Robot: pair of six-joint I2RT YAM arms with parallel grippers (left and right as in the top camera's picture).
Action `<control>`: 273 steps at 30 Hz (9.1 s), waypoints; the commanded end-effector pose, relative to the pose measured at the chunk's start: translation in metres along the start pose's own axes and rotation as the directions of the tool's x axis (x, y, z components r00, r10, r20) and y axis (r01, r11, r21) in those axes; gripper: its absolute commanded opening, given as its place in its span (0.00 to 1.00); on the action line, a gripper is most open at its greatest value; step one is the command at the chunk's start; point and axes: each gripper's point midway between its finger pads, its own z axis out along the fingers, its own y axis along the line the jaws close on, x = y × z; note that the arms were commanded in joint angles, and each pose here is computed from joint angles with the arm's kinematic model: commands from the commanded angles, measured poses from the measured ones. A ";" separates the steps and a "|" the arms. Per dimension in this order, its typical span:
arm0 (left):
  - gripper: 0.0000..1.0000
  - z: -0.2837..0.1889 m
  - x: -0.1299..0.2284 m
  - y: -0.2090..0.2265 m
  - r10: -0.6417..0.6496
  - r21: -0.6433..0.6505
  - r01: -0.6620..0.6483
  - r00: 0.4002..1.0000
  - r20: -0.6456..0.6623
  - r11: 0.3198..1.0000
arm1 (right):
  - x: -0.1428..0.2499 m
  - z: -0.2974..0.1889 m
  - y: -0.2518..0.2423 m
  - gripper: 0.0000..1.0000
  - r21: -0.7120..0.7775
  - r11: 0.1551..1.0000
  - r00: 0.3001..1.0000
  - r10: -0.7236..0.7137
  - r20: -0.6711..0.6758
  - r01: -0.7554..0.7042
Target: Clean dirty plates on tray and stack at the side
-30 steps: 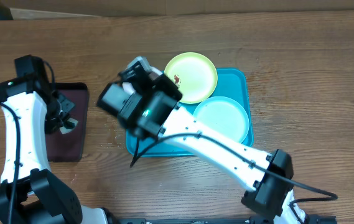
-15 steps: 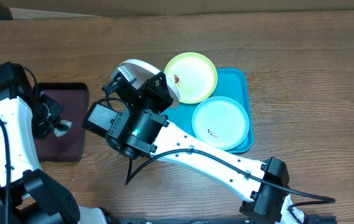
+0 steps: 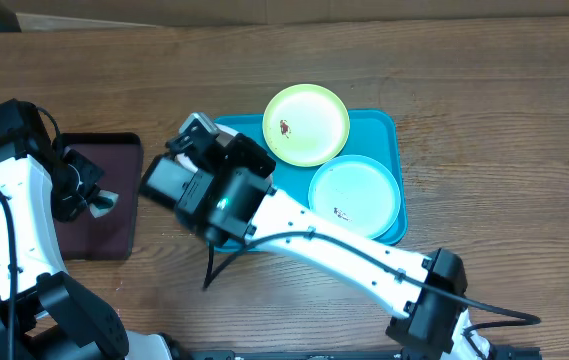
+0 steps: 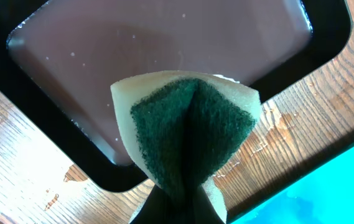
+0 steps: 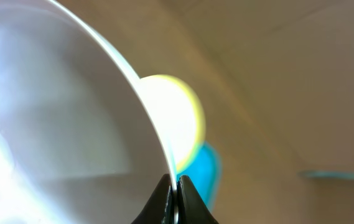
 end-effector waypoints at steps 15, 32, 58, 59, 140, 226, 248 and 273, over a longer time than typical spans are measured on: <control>0.04 0.000 0.002 -0.004 0.040 0.031 -0.039 0.999 -0.012 0.999 | 0.090 0.109 -0.138 0.04 -0.467 0.360 0.588 0.451 -0.672 -0.808; 0.04 0.000 0.000 -0.006 0.045 0.036 -0.045 0.999 -0.002 0.998 | 0.322 0.214 -0.270 0.04 0.367 0.282 0.016 0.812 -0.583 -0.886; 0.04 0.000 -0.002 -0.007 0.048 0.039 -0.048 0.999 0.004 0.998 | 0.136 0.213 -0.138 0.74 -0.277 0.301 0.409 0.646 -0.644 -0.912; 0.04 0.000 -0.002 -0.007 0.048 0.039 -0.048 0.999 0.004 0.998 | 0.132 0.218 -0.134 0.74 -0.245 0.346 0.421 0.666 -0.616 -0.906; 0.04 -0.005 0.105 -0.157 0.615 0.386 -0.577 0.788 0.031 0.720 | 0.135 0.194 0.067 0.04 -0.442 0.607 0.684 0.242 -0.689 -0.660; 0.04 0.131 0.160 -0.129 0.617 -0.094 -0.668 0.726 -0.304 0.739 | 0.158 0.191 0.085 0.04 -0.409 0.634 0.658 0.214 -0.722 -0.656; 0.04 -0.042 0.034 -0.111 0.324 -0.335 -0.296 0.946 0.030 0.895 | 0.106 0.178 0.035 0.04 -0.376 0.709 0.743 0.311 -0.592 -0.597; 0.04 -0.054 -0.012 -0.045 0.168 0.049 -0.161 0.971 -0.172 0.986 | -0.027 -0.011 -0.137 0.04 0.577 0.795 0.981 0.119 0.151 -0.185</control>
